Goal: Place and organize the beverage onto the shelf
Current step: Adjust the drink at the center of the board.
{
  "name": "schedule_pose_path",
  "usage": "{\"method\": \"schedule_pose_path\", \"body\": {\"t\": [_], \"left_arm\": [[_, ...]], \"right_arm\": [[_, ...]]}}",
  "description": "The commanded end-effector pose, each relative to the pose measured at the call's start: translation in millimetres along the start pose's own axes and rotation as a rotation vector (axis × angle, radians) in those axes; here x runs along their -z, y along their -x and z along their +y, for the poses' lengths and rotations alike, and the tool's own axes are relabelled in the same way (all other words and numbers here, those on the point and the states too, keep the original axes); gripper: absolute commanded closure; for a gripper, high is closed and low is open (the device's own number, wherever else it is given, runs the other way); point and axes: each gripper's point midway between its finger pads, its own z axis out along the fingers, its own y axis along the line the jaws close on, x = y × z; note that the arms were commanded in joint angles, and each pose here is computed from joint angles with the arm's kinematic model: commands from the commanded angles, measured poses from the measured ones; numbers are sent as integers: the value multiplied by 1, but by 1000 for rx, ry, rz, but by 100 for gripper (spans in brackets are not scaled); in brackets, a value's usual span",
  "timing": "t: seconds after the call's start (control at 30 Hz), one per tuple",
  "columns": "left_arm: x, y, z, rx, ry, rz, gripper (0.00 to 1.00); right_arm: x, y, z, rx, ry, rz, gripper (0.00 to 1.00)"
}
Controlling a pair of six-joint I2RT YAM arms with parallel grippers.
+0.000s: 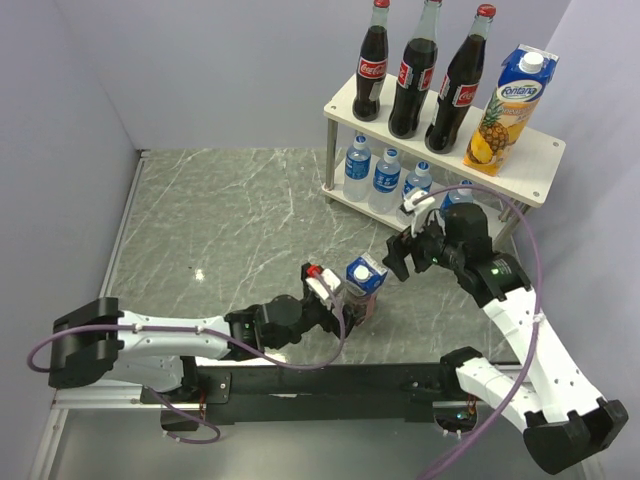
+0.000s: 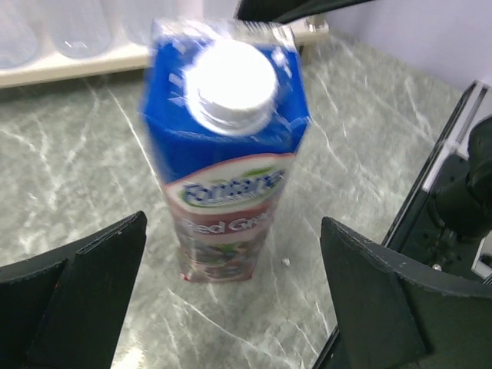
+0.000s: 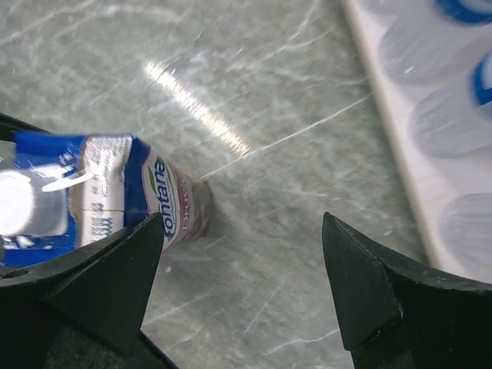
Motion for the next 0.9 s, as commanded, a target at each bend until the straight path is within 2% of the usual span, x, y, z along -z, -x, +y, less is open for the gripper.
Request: {"method": "schedule_pose_path", "body": {"t": [0.0,0.17,0.23,0.3,0.37,0.57,0.73,0.87], "left_arm": [[9,34,6,43,5,-79,0],[23,42,21,79,35,-68,0],[30,51,28,96,47,-78,1],[39,53,35,90,62,-59,0],[46,57,40,76,74,-51,1],[78,74,65,8,160,-50,0],[101,84,85,-7,234,-73,0],[112,91,93,-7,263,-90,1]], "right_arm": [[32,50,-17,55,-125,-135,10],[58,66,-26,60,-211,-146,8],[64,63,-10,64,-139,-143,7],[65,55,25,88,47,-153,5],[67,40,44,104,135,-160,5],[62,19,63,121,216,-217,5],[53,33,57,31,128,-344,5],[30,21,50,-42,76,-295,4]]}}
